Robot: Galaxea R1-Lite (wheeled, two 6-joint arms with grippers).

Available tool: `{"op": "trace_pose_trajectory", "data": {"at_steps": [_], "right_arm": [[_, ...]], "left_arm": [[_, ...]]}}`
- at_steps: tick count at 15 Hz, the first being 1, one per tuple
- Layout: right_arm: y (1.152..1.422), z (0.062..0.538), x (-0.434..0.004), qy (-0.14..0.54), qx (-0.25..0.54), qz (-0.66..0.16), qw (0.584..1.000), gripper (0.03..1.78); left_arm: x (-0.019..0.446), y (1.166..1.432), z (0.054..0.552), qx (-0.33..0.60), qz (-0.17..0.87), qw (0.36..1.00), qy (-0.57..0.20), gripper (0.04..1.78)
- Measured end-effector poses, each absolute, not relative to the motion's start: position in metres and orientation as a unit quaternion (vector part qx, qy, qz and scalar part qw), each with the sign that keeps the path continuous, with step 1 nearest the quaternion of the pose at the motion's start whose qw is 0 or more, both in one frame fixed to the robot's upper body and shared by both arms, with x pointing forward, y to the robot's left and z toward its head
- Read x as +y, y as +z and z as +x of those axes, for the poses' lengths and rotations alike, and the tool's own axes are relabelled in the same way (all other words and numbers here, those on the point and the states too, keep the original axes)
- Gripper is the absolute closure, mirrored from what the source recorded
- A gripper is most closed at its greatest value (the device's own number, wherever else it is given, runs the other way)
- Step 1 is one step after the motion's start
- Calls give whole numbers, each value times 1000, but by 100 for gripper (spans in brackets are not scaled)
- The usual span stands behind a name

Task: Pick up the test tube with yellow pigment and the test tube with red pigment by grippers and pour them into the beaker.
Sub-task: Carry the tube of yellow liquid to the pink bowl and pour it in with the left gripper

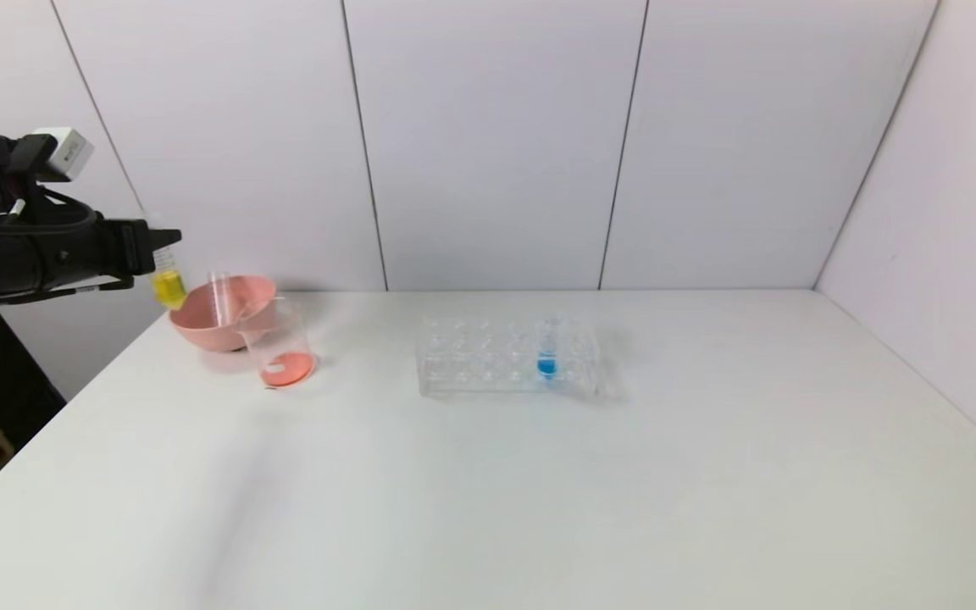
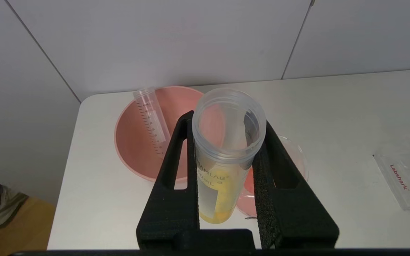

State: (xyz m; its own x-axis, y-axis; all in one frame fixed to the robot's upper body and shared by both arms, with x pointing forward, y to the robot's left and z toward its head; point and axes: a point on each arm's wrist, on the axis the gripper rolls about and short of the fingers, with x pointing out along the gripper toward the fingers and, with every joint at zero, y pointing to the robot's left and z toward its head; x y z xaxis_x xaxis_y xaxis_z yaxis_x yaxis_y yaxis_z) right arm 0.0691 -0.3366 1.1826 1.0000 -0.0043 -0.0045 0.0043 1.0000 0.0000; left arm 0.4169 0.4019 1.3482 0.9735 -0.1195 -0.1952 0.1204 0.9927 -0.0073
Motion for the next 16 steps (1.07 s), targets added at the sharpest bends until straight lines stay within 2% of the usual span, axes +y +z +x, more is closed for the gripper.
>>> {"op": "trace_pose_trajectory", "data": {"at_steps": [16], "right_arm": [[1182,69,-337,-2,2,0,1000,170]], "left_arm": [[406,1329,448,92,15,993,-75,137]]}}
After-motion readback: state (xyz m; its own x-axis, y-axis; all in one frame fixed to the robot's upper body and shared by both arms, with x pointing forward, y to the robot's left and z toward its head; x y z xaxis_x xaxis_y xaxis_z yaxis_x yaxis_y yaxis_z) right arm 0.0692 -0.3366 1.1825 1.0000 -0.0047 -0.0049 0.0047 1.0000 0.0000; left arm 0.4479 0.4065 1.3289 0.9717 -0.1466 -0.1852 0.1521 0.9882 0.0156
